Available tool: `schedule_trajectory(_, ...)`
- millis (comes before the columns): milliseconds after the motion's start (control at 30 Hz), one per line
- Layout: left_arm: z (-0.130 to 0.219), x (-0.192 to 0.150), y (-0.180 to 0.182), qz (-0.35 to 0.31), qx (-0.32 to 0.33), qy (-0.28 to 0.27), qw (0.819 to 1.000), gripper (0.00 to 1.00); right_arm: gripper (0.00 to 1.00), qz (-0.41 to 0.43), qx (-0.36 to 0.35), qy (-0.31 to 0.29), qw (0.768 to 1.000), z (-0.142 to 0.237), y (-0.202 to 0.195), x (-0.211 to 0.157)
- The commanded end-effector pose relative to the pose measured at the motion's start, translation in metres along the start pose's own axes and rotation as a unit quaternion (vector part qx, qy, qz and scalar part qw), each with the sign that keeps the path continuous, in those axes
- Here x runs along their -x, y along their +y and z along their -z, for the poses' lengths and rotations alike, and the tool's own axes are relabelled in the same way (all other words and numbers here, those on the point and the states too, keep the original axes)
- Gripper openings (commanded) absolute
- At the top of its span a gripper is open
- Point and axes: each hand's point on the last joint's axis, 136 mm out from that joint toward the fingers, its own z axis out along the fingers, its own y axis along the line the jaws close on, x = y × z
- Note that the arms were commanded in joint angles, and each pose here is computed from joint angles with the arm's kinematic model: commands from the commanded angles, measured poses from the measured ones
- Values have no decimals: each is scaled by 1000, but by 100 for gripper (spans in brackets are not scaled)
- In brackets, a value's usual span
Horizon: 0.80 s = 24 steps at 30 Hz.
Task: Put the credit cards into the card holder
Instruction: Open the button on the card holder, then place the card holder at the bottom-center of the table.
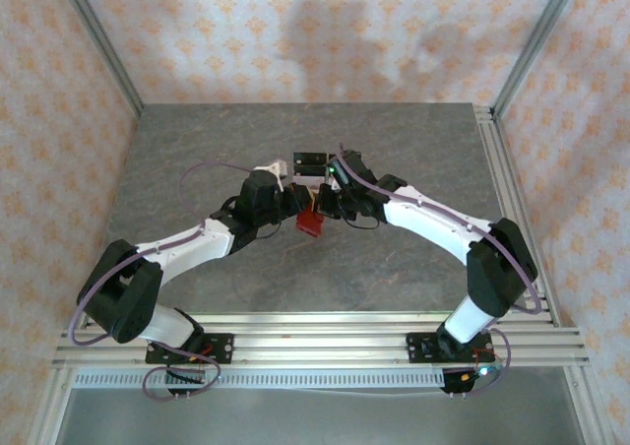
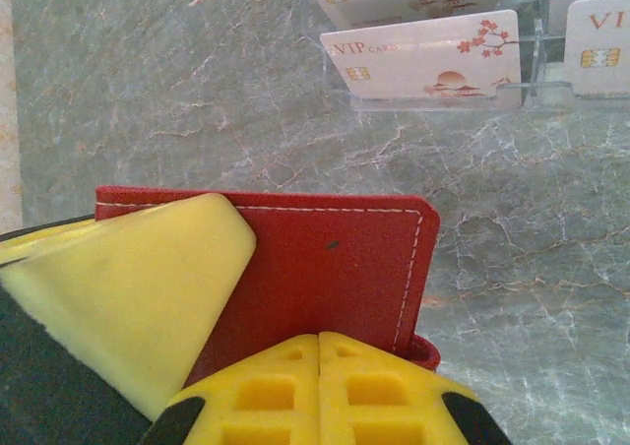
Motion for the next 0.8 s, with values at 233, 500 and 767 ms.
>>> schedule_trajectory(233, 7, 12, -13, -9, -13, -27, 999, 0, 0, -20, -81, 5, 997, 12, -71, -25)
schedule_trajectory(500, -3, -5, 2, -15, 7, -2, 1000, 0, 0, -16, -66, 10, 998, 17, -68, -27)
schedule_trajectory(767, -27, -50, 31, -41, 49, 52, 997, 3, 0, -9, -79, 27, 996, 15, -86, -41)
